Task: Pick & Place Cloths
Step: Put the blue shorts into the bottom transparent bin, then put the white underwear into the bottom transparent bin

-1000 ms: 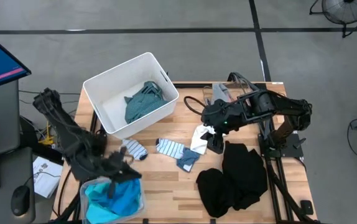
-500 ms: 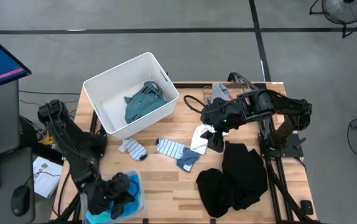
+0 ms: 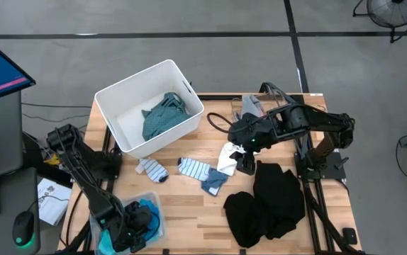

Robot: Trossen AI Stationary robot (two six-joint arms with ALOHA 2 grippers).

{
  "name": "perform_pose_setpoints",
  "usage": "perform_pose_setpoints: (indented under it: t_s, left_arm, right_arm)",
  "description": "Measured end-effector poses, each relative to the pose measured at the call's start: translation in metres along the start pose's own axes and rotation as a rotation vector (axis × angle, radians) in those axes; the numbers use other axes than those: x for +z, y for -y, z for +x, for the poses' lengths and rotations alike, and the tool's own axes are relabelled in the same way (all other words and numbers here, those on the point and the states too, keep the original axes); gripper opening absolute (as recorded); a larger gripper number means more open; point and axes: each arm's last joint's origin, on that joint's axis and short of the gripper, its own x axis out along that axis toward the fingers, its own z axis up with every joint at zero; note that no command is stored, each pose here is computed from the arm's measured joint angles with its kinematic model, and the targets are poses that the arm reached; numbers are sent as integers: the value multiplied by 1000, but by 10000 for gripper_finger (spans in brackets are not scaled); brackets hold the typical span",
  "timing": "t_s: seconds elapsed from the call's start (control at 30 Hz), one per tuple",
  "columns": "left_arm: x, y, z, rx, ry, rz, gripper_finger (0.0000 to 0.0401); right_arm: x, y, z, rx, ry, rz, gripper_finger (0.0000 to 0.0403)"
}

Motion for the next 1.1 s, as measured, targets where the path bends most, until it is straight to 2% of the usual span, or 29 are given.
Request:
perform_pose_setpoints:
  t_s: [0.13,0.27,0.4,0.53,0.73,0.8,0.9,1.03,1.1]
  left_arm:
    - [2,-1,-6,-16,0,-2,0]
    - [5,-5,-25,-55,-33,-13,0]
    - [17,-5,-63,-200,23,-74,0]
    - [29,-12,-102,-328,135,-103,5]
    - [41,-32,-156,-519,223,-72,43]
    - [47,-39,-171,-558,335,-54,62]
    - [58,-47,-198,-587,624,1,92]
    - [74,-51,-236,-507,1043,87,130]
    - [80,-51,-257,-512,1199,110,148]
  right_arm:
    - [0,0,0,-1,-2,-6,249]
    - [1,0,0,3,9,-8,249]
    - [2,-1,0,7,20,-7,249]
    - [2,0,0,5,22,-3,249]
    - [3,0,0,7,26,5,249]
    - [2,0,0,4,16,49,249]
    - [1,-6,7,-33,2,100,249]
    - [-4,-17,29,-244,-51,130,249]
    - [-4,-19,46,-291,-65,194,249]
